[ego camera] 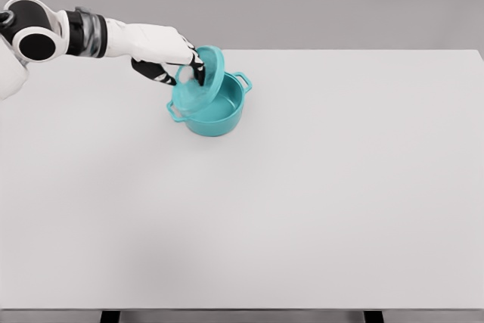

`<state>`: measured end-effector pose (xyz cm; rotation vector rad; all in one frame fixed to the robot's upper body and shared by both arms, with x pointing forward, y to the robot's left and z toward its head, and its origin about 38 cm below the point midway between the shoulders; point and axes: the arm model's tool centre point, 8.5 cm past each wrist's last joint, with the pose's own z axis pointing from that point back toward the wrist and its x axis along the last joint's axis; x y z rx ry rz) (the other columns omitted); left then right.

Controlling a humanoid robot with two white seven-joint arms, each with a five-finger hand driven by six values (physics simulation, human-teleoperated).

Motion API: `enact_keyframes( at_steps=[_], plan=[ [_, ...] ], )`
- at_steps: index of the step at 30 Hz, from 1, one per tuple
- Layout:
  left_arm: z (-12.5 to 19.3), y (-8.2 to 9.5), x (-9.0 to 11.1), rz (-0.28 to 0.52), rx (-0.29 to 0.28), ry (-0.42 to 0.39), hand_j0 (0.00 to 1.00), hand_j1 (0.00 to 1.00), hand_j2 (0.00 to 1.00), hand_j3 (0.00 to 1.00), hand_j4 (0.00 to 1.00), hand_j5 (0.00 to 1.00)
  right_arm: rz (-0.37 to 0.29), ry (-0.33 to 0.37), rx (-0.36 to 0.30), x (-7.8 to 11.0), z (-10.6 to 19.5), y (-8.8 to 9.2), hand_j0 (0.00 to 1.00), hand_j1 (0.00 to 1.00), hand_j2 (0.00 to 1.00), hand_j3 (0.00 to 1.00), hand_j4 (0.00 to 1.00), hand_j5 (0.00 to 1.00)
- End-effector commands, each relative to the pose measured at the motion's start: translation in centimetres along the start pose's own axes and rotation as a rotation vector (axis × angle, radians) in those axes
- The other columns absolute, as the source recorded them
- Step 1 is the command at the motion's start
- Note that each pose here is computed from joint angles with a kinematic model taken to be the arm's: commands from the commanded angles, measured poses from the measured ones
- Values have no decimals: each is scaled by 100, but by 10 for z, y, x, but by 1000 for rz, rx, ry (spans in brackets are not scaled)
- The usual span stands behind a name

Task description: Cover the pot with left arm

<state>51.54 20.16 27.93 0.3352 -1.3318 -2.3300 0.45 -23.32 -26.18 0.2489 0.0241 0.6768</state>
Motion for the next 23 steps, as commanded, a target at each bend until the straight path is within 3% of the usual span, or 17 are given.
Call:
enact_keyframes(
  at_steps=[1, 11, 13, 15, 16, 20, 23],
  plan=[
    [-1, 1, 0, 0, 0, 0, 76, 76, 76, 76, 76, 76, 0, 0, 0, 0, 0, 0, 100, 100, 100, 100, 100, 100],
    [-2, -2, 1, 1, -4, 0, 82, 82, 82, 82, 82, 82, 0, 0, 0, 0, 0, 0, 100, 100, 100, 100, 100, 100],
    [-2, -1, 1, -1, -3, -1, 87, 87, 87, 87, 87, 87, 0, 0, 0, 0, 0, 0, 100, 100, 100, 100, 100, 100],
    [7, 2, -4, -1, 4, 17, 99, 99, 99, 99, 99, 99, 0, 0, 0, 0, 0, 0, 100, 100, 100, 100, 100, 100],
    [11, 3, -7, 3, 9, 25, 100, 100, 100, 100, 100, 100, 0, 0, 0, 0, 0, 0, 100, 100, 100, 100, 100, 100],
    [81, -27, -43, 52, -23, 176, 100, 100, 100, 100, 100, 100, 0, 0, 0, 0, 0, 0, 100, 100, 100, 100, 100, 100],
    [87, -51, -54, 113, -43, 208, 100, 100, 100, 100, 100, 100, 0, 0, 0, 0, 0, 0, 100, 100, 100, 100, 100, 100]
  ],
)
